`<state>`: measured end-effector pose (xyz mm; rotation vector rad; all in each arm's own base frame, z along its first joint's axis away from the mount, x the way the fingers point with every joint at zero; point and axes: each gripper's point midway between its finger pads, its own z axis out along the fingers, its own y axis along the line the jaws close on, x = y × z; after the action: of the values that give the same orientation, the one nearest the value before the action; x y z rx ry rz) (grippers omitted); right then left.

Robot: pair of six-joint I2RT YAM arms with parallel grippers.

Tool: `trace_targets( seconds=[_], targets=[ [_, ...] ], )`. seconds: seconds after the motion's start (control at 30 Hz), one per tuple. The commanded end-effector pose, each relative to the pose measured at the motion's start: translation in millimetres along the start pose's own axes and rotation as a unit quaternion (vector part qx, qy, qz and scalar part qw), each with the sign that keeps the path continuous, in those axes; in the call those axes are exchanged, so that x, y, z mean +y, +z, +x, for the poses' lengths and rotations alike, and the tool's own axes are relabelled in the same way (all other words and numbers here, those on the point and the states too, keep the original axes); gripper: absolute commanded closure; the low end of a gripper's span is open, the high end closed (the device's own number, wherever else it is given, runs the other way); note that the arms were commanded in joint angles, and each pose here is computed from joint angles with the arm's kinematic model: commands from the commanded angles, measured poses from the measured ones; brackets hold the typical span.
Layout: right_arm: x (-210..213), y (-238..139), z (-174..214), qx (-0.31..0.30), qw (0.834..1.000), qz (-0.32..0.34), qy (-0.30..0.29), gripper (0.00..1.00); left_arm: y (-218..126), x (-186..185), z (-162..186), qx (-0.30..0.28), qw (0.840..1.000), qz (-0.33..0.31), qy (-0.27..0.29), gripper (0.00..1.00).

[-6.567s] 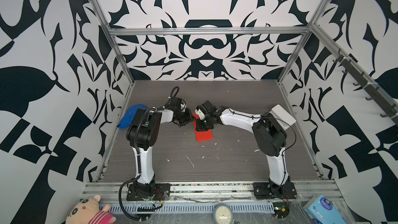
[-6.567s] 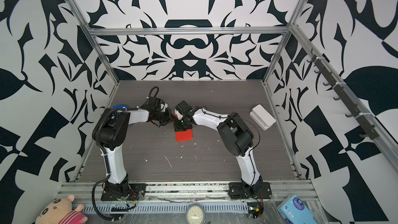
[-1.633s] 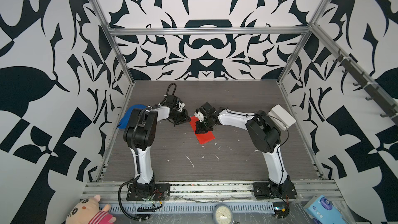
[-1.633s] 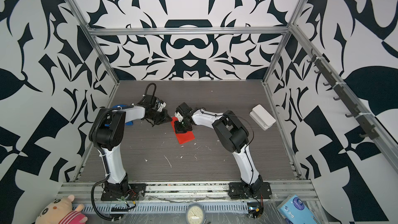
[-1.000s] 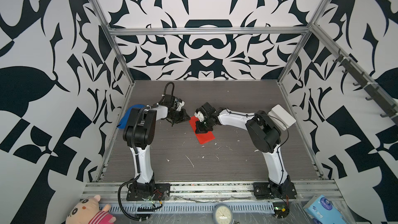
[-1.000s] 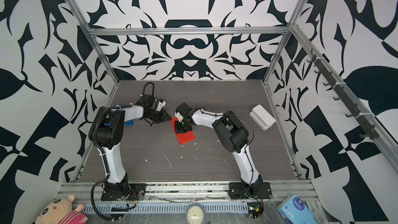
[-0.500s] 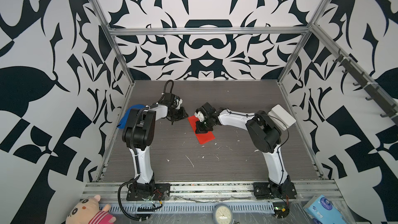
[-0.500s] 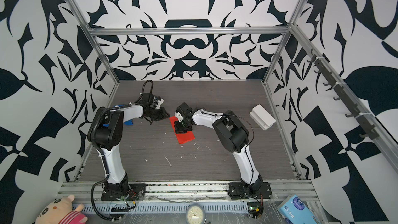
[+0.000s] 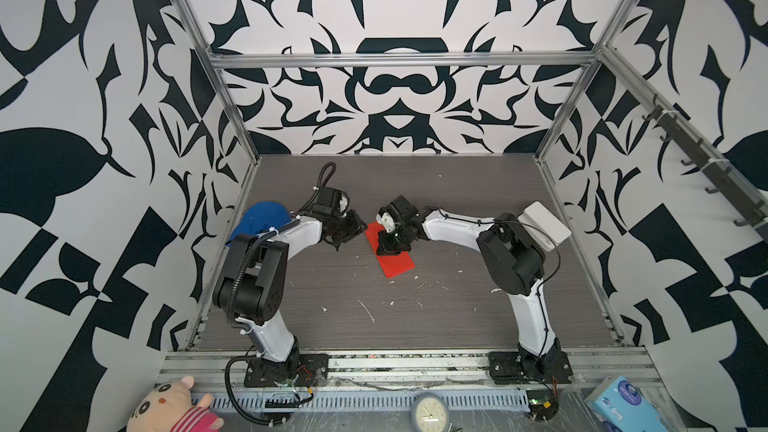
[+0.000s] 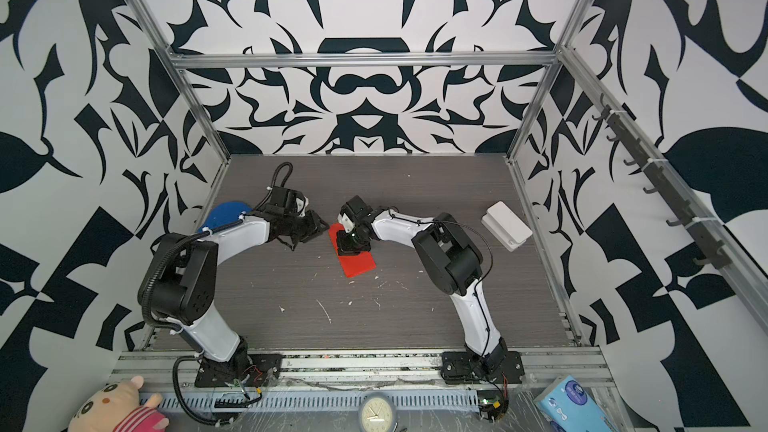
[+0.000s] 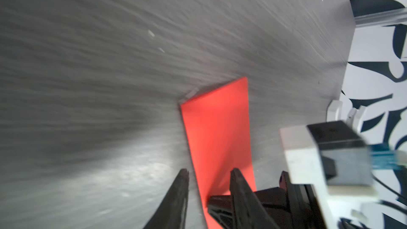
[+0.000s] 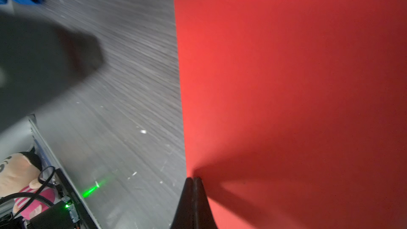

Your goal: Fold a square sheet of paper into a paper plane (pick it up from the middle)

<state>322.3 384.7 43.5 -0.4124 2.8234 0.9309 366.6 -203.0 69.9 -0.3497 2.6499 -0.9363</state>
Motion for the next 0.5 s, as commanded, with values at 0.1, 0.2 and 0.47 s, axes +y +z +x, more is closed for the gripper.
trace_targets(
  seconds=[0.1, 0.2, 0.47],
  targets=[
    [5.8, -32.7, -8.1, -0.036, 0.999, 0.002, -0.02, 1.0, 17.1, -16.5, 8.8, 0.005, 0.999, 0.006, -0.034, 0.73],
    [0.0, -29.8, 1.0, -0.023, 1.0, 0.007, -0.017, 1.0, 25.5, -10.3, 6.0, 0.006, 0.999, -0.007, -0.036, 0.81],
    [-1.9, -18.2, 12.4, 0.0, 1.0, 0.011, -0.022, 1.0, 37.3, 15.2, 10.5, 0.01, 0.998, -0.053, -0.038, 0.89]
  ],
)
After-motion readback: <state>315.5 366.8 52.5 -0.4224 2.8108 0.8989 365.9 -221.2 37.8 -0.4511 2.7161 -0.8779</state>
